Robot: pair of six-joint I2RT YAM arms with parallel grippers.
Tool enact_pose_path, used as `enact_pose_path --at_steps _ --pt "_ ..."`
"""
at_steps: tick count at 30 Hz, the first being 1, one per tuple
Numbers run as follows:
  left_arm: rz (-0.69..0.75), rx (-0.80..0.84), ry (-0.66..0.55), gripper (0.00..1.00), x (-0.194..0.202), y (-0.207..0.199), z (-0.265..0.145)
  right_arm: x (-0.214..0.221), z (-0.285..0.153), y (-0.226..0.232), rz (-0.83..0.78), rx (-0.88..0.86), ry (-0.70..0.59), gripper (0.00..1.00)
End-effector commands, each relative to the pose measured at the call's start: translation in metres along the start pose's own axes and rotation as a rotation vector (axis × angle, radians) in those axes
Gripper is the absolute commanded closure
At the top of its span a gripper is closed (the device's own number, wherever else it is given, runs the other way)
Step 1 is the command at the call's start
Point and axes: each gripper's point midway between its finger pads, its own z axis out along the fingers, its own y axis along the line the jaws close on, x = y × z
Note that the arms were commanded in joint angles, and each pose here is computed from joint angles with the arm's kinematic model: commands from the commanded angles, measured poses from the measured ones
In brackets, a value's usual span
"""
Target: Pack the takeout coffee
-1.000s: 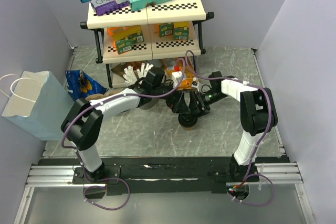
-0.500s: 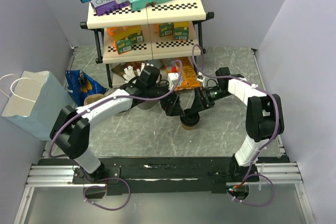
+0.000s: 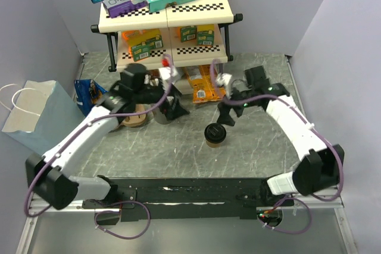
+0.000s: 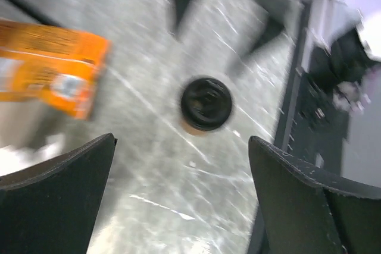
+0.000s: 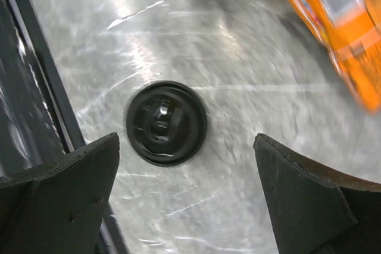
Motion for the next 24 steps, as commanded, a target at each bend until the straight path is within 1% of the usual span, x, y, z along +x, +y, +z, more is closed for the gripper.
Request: enact_pose_path --at_steps 1,3,4,5,7,8,9,10,11,12,14,15,17,18,19,20,21,24 --pt "0.010 -0.145 -0.141 0.01 -0.043 0.025 -0.036 -0.002 0.001 0.037 -0.375 0.034 0.080 0.00" --pt "-0.034 -0.230 -0.189 0.01 -0.052 0.044 -0.057 0.009 0.016 0.055 -0.493 0.025 0.166 0.02" --pt "-0.039 -0.286 -0.210 0.00 -0.056 0.056 -0.070 0.012 0.022 0.062 -0.557 0.005 0.191 0.05" --pt "-0.039 -0.312 -0.228 0.01 -0.060 0.061 -0.077 0.017 0.027 0.068 -0.600 -0.011 0.223 0.07" --pt "-0.034 -0.361 -0.247 0.01 -0.063 0.072 -0.089 0.027 0.045 0.082 -0.740 -0.058 0.299 0.12" --pt "-0.039 -0.381 -0.254 0.01 -0.063 0.076 -0.093 0.029 0.051 0.085 -0.785 -0.071 0.324 0.14" --pt "-0.032 -0.387 -0.269 0.01 -0.066 0.077 -0.095 0.036 0.064 0.093 -0.872 -0.102 0.378 0.15" --pt "-0.034 -0.402 -0.279 0.01 -0.066 0.081 -0.100 0.033 0.069 0.095 -0.905 -0.115 0.395 0.17" --pt "-0.049 -0.404 -0.282 0.01 -0.064 0.083 -0.100 0.031 0.074 0.096 -0.924 -0.125 0.406 0.19" --pt "-0.046 -0.407 -0.291 0.01 -0.066 0.083 -0.102 0.036 0.085 0.093 -0.943 -0.148 0.445 0.26" --pt "-0.057 -0.417 -0.291 0.01 -0.062 0.087 -0.105 0.033 0.089 0.088 -0.971 -0.157 0.492 0.32" --pt "-0.057 -0.417 -0.291 0.01 -0.061 0.086 -0.106 0.039 0.095 0.086 -0.998 -0.189 0.522 0.38" --pt "-0.047 -0.424 -0.289 0.01 -0.057 0.088 -0.107 0.045 0.101 0.085 -1.032 -0.213 0.539 0.41" --pt "-0.044 -0.432 -0.289 0.01 -0.056 0.089 -0.108 0.045 0.103 0.086 -1.059 -0.219 0.538 0.48" --pt "-0.049 -0.438 -0.291 0.01 -0.055 0.091 -0.109 0.051 0.105 0.088 -1.068 -0.232 0.551 0.52" --pt "-0.049 -0.439 -0.291 0.01 -0.055 0.092 -0.110 0.057 0.109 0.090 -1.066 -0.257 0.569 0.56" --pt "-0.053 -0.436 -0.291 0.01 -0.054 0.092 -0.109 0.060 0.110 0.091 -1.054 -0.272 0.578 0.64" --pt "-0.057 -0.443 -0.295 0.01 -0.054 0.096 -0.111 0.073 0.114 0.099 -1.034 -0.337 0.626 0.78"
